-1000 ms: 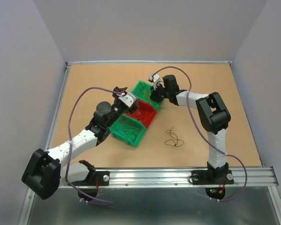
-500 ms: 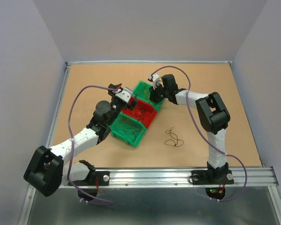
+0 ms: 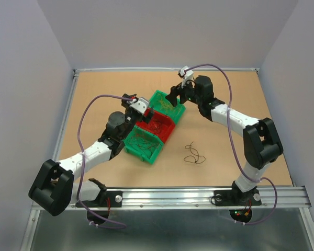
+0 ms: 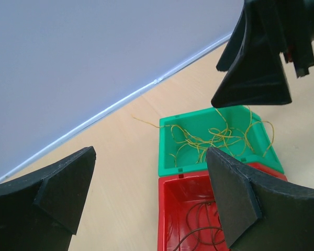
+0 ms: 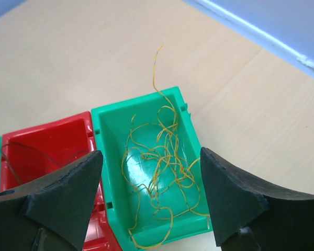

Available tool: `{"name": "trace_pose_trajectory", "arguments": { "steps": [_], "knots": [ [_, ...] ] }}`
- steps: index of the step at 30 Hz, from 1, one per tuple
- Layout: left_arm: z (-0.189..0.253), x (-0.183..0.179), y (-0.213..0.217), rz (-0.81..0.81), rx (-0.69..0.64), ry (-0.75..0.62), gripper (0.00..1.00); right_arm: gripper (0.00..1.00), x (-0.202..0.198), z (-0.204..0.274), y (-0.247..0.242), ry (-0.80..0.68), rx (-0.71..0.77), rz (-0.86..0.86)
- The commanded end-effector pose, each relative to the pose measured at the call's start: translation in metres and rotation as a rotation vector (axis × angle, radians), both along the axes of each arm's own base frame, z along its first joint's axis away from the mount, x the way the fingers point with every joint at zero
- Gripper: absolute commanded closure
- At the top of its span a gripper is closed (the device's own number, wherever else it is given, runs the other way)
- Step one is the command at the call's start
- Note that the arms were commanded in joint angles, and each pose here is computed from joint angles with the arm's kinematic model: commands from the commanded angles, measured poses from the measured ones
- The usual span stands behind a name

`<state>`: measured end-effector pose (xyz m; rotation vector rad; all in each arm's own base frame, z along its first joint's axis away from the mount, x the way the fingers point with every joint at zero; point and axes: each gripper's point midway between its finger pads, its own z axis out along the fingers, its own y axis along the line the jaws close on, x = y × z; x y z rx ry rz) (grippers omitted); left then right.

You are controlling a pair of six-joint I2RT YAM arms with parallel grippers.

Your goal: Untangle the cables

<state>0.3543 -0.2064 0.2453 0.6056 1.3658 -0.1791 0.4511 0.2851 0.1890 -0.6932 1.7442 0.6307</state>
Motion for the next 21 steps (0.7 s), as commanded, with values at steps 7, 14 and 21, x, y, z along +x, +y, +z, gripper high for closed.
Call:
{"name": "trace_pose_trajectory", "arguments": {
  "steps": [7,14,21],
  "knots": [
    [0.038,0.0,-0.001,-0.004,-0.059,-0.083,0.01,0.02,-0.03,-0.014,-0.053,0.206,-0.057,-0.335],
    [0.041,-0.002,0.001,-0.003,-0.065,-0.092,0.01,0.0,-0.119,-0.059,-0.079,0.361,-0.053,-0.453],
    [0.039,-0.007,-0.007,-0.057,-0.06,-0.09,0.01,0.0,-0.174,-0.1,-0.088,0.447,-0.13,-0.654]
  ]
}}
